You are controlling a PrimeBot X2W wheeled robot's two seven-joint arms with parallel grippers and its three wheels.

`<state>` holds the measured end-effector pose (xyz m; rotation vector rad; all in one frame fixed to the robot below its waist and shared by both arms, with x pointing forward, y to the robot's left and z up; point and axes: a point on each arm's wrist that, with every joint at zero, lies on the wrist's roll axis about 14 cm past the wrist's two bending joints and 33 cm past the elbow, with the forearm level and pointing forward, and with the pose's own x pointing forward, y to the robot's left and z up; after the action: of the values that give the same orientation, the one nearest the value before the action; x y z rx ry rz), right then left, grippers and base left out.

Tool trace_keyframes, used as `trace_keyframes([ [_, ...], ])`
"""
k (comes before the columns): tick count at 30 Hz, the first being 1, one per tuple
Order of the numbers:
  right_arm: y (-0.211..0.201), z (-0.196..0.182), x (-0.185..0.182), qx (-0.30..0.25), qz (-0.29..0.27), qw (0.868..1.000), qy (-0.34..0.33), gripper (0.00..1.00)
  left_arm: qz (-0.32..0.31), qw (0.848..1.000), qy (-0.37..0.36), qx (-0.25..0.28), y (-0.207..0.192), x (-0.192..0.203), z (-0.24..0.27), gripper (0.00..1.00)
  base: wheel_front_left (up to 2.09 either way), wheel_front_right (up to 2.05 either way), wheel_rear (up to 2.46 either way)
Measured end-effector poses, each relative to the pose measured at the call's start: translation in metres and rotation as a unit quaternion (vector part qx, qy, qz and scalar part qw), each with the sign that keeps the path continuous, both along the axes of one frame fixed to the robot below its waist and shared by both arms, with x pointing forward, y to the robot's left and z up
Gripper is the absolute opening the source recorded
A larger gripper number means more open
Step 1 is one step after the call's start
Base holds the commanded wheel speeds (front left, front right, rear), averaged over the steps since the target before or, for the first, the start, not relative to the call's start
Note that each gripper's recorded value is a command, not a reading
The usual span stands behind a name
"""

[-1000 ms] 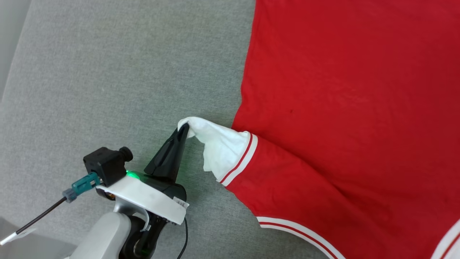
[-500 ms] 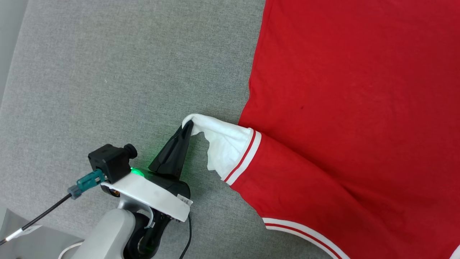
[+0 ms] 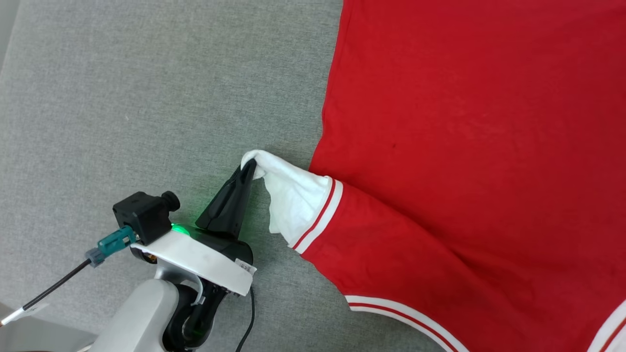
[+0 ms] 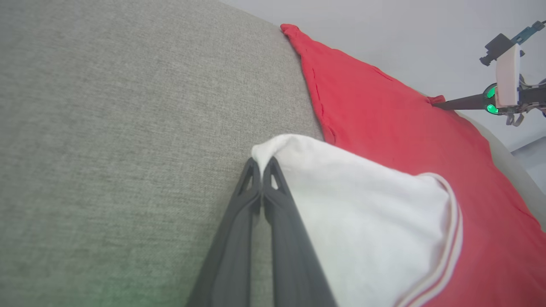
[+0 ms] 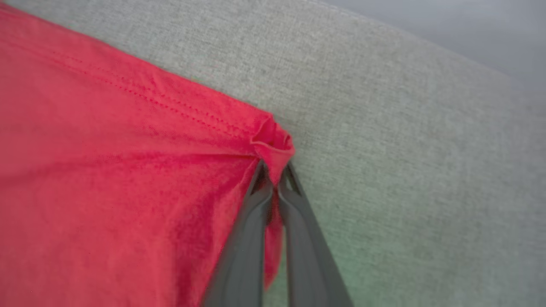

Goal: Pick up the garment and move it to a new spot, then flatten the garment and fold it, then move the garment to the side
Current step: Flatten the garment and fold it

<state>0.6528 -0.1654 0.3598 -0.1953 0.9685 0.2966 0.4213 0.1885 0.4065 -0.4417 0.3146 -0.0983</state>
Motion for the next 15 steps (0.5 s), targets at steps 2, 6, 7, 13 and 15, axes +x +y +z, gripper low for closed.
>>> trace_keyframes([
  [2, -0.007, 0.003, -0.002, -0.002, -0.007, 1.000, 0.001, 0.00, -0.001, 1.000, -0.003, -0.003, -0.001, 0.001, 0.001, 0.00, 0.00, 0.00, 0.00],
  [6, -0.022, 0.009, -0.009, -0.014, -0.014, 1.000, 0.002, 0.00, -0.001, 1.000, -0.010, -0.004, -0.002, 0.003, 0.006, 0.00, 0.00, 0.00, 0.00],
  [7, -0.024, 0.012, -0.010, -0.015, -0.015, 1.000, 0.001, 0.00, -0.002, 1.000, -0.011, -0.004, -0.003, 0.003, 0.007, 0.00, 0.00, 0.00, 0.00],
  [13, -0.043, 0.015, -0.036, -0.025, -0.017, 0.999, 0.018, 0.00, 0.000, 1.000, -0.017, -0.008, -0.005, -0.004, 0.014, 0.00, 0.00, 0.00, 0.00],
  [15, -0.052, 0.018, -0.048, -0.028, -0.019, 0.999, 0.023, 0.00, -0.003, 1.000, -0.021, -0.008, -0.006, -0.007, 0.018, 0.00, 0.00, 0.00, 0.00],
])
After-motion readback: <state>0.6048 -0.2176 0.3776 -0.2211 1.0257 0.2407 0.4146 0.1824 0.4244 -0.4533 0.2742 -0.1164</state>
